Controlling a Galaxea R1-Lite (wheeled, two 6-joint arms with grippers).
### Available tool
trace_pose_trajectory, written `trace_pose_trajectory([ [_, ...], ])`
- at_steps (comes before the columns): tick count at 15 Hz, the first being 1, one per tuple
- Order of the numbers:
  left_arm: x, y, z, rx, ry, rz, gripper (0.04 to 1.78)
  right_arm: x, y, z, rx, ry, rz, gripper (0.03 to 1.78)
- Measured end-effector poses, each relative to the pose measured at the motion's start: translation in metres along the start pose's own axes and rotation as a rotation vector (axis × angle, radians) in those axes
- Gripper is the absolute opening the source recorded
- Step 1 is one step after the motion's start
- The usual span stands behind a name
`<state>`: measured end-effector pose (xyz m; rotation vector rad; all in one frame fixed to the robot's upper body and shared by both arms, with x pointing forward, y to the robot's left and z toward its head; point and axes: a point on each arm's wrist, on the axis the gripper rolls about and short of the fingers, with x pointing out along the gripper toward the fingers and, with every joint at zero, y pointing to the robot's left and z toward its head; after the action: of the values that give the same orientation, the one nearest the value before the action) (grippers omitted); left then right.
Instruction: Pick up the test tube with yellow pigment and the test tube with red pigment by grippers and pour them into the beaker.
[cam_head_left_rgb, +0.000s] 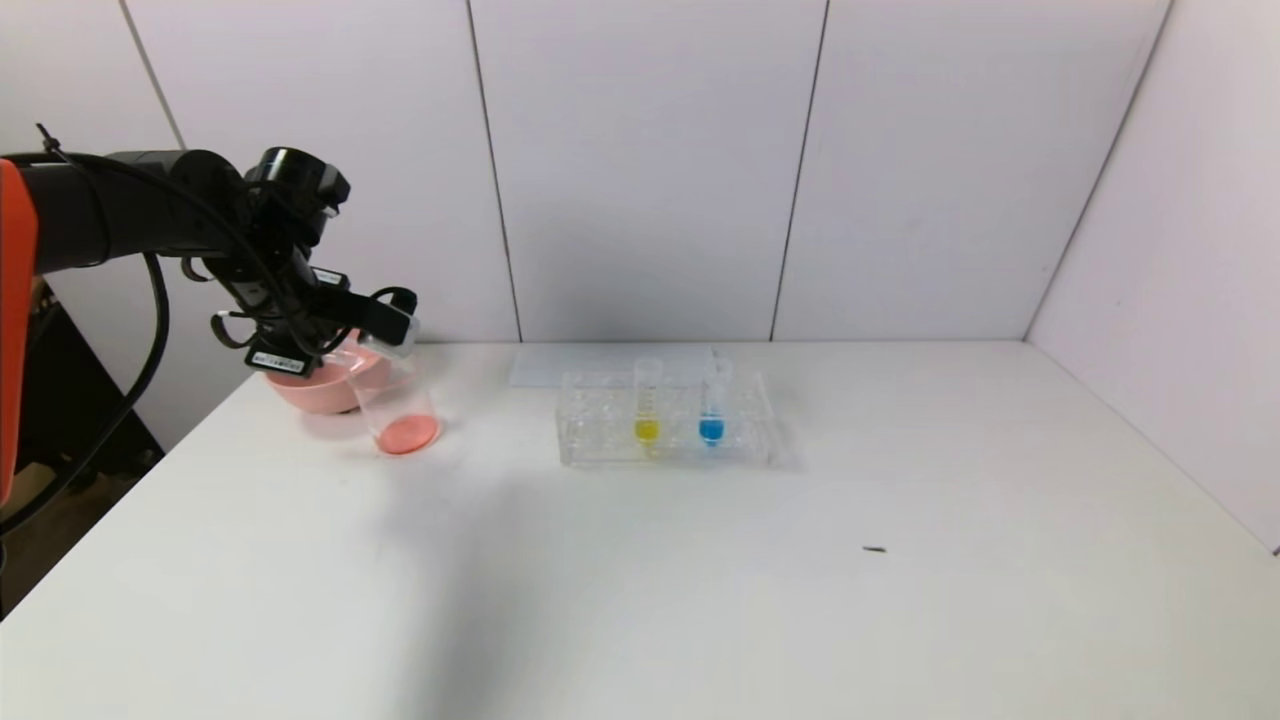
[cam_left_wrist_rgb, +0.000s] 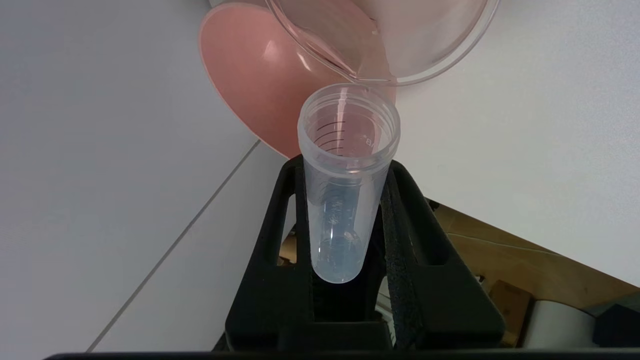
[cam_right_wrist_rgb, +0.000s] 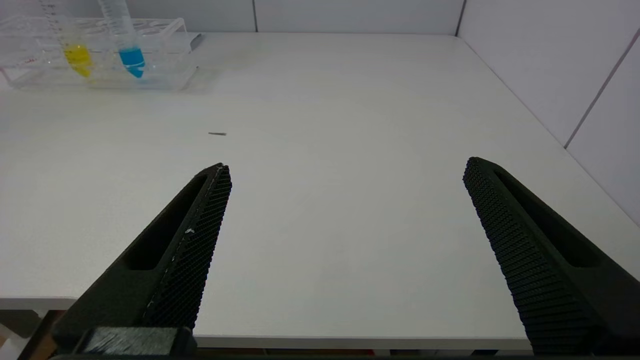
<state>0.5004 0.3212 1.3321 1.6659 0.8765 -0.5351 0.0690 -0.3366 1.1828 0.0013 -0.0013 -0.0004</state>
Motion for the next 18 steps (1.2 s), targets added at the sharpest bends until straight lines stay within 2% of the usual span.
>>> trace_pose_trajectory([
  [18, -0.0004, 0.0003, 0.0036, 0.009, 0.018, 0.001, 0.43, 0.0000, 0.0000, -0.0001, 0.000, 0.000, 0.000, 1.70],
])
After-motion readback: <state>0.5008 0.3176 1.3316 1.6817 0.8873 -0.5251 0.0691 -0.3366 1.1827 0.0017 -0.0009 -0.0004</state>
